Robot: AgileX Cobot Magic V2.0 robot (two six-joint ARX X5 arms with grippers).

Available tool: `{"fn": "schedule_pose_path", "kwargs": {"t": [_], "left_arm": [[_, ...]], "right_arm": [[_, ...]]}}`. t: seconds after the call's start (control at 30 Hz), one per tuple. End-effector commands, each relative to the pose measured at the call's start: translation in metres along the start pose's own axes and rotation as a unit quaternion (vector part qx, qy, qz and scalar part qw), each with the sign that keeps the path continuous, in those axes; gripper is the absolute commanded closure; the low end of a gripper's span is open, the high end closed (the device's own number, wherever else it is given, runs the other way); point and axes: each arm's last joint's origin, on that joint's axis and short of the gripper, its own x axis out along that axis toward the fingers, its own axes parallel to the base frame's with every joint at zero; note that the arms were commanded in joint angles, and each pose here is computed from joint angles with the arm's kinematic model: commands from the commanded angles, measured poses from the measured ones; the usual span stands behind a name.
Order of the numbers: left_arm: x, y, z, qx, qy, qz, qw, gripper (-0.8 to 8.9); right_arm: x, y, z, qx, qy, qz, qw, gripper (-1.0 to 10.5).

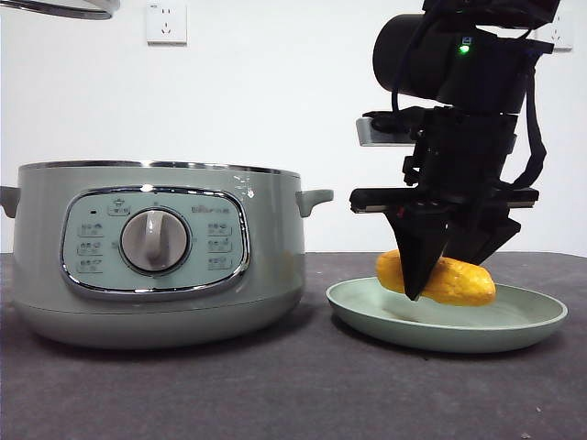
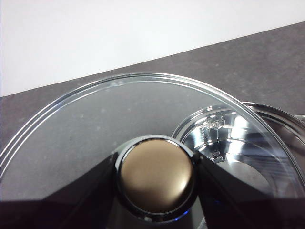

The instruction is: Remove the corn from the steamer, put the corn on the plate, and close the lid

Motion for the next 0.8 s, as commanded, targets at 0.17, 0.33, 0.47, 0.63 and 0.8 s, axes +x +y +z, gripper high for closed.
{"fn": "schedule_pose_path", "kwargs": {"t": [0.17,0.33,0.47,0.63,0.8], "left_arm": [[-0.006,0.001,0.007,-0.017,-0.035,-0.01,0.999,8.22],[-0.006,0.001,0.007,-0.018,-0.035,-0.011,0.999,8.22],[-0.004,0.0,0.008,-0.018,-0.037,-0.02,0.999,8.22],[0.005,-0.005,0.012,-0.027,-0.039,-0.051,0.998,8.22],[0.029,-0.016,0.017,-0.036,-0.026,-0.098,0.994,8.22]], "right_arm": [[0.012,-0.01,-0.002,0.012,0.023,0.017,1.0,9.3],[0.018,-0.018,-0.003,0.023,0.033,0.01,0.999,7.4],[0.018,-0.018,-0.003,0.023,0.033,0.01,0.999,6.6],[0.012,-0.019,-0.003,0.023,0.029,0.009,0.999,6.5],[-0.011,-0.021,-0.003,0.025,0.009,0.011,1.0,6.6]]}}
